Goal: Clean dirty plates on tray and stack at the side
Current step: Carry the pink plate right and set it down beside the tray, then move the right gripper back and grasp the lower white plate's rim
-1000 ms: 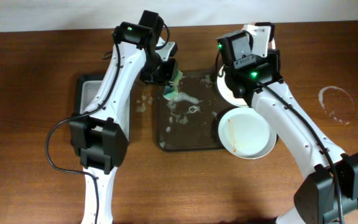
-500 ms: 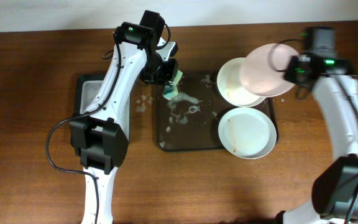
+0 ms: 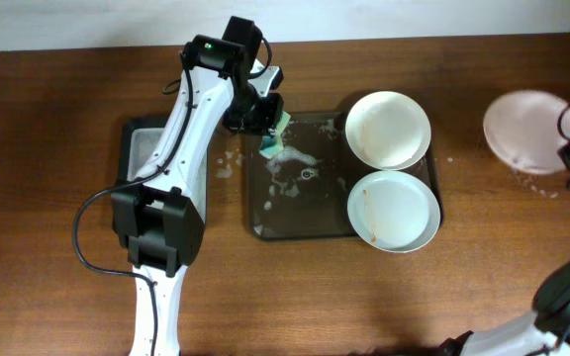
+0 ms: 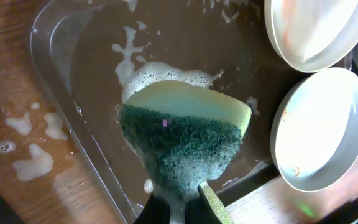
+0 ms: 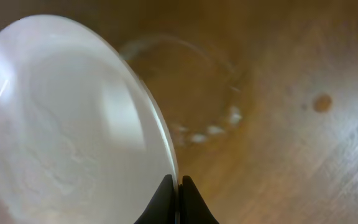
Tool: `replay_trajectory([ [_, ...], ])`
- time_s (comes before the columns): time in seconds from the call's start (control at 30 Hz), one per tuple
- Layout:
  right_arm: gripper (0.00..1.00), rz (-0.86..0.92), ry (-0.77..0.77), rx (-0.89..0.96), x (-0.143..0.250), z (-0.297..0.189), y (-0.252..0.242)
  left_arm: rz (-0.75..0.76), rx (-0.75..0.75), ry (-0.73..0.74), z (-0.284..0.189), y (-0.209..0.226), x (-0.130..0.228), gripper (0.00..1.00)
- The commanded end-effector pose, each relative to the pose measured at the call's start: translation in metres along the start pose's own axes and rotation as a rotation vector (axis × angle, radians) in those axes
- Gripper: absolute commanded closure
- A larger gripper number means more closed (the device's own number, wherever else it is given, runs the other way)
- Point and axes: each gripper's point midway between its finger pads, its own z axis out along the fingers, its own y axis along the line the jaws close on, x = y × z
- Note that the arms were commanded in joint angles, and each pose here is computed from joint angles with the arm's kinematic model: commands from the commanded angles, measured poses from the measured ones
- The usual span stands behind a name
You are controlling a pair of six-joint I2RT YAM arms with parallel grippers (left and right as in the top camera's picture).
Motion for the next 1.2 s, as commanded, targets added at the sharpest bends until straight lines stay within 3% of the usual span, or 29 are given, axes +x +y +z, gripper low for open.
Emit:
replay_trajectory([
  [0.0,0.96,0.056,0.081,0.048,0.014,0.036,-0.023,0.019,0.003,-0.051,-0.017,-0.005,-0.007,0.99],
  [0.23,0.96,0.055,0.082,0.062,0.013,0.062,-0.027,0.019,0.003,-0.051,-0.017,-0.005,-0.007,0.99],
  [0.3,0.77,0.049,0.084,0.069,0.014,0.062,-0.029,0.019,0.003,-0.051,-0.017,-0.004,-0.007,0.99],
  [0.4,0.65,0.044,0.090,0.070,0.015,0.058,-0.028,0.019,0.003,-0.051,-0.017,-0.005,-0.007,0.99],
  [0.63,0.64,-0.037,0.085,-0.044,0.000,-0.009,0.009,0.018,0.003,-0.050,-0.017,-0.005,-0.007,0.99],
  [0.87,0.68,-0.285,0.255,-0.128,0.078,-0.082,0.065,0.018,0.004,-0.051,-0.017,-0.005,-0.007,0.99],
  [1.17,0.68,-0.690,0.484,-0.153,0.175,-0.096,0.089,0.019,0.003,-0.050,-0.017,-0.005,-0.007,0.99],
])
